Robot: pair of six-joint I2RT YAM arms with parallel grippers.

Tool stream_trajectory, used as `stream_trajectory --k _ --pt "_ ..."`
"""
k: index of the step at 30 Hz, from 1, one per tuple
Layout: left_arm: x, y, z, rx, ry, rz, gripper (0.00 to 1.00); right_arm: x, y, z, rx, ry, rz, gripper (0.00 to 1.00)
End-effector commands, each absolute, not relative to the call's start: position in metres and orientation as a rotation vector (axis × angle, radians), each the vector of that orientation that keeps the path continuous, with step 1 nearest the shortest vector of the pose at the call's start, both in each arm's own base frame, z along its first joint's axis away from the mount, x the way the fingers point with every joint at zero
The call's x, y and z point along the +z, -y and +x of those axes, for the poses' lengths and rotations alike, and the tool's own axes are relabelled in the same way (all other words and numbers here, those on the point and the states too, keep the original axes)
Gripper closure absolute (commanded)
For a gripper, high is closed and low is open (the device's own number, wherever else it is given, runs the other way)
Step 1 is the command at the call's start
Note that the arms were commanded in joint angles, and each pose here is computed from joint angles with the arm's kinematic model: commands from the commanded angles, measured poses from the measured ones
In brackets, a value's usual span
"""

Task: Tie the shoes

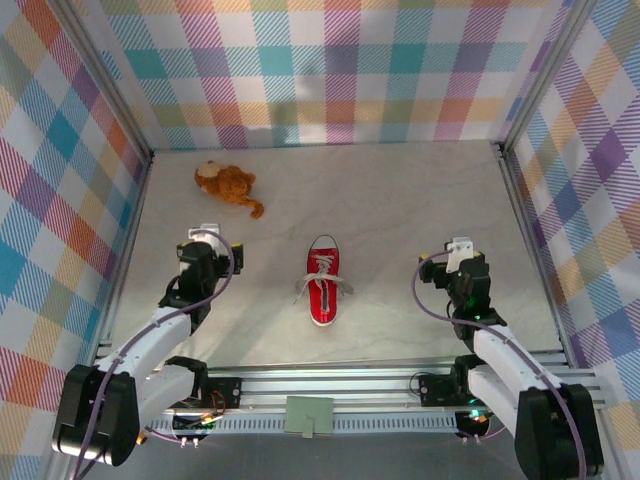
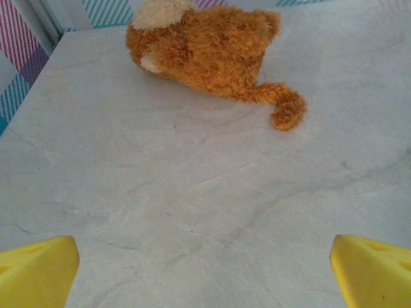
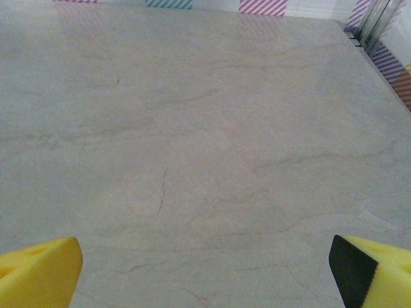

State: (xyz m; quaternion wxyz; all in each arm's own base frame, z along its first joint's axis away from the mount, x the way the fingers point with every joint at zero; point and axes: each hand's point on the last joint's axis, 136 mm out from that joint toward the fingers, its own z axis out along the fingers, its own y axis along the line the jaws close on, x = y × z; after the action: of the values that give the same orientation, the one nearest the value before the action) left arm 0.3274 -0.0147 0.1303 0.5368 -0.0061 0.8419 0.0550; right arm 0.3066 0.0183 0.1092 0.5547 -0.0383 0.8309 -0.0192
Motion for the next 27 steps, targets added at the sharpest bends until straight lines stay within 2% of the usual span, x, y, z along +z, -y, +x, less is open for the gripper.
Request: stream_trajectory --k 1,14,21,27 --pt "0.144 0.011 0.333 0.027 -1.864 -0.079 0.00 0.126 -0.024 0.323 0.025 -1.875 -0.087 0.01" --pt "0.122 0.020 0.368 -0.080 -1.853 -0.023 0.00 0.121 -0.047 0.363 0.131 -1.885 -0.272 0.01" --pt "0.090 0.031 0.388 -0.114 -1.907 0.040 0.00 0.124 -0.058 0.366 0.212 -1.854 -0.292 0.01" --pt "0.083 0.035 0.394 -0.128 -1.945 0.067 0.00 0.113 -0.059 0.376 0.223 -1.875 -0.287 0.01"
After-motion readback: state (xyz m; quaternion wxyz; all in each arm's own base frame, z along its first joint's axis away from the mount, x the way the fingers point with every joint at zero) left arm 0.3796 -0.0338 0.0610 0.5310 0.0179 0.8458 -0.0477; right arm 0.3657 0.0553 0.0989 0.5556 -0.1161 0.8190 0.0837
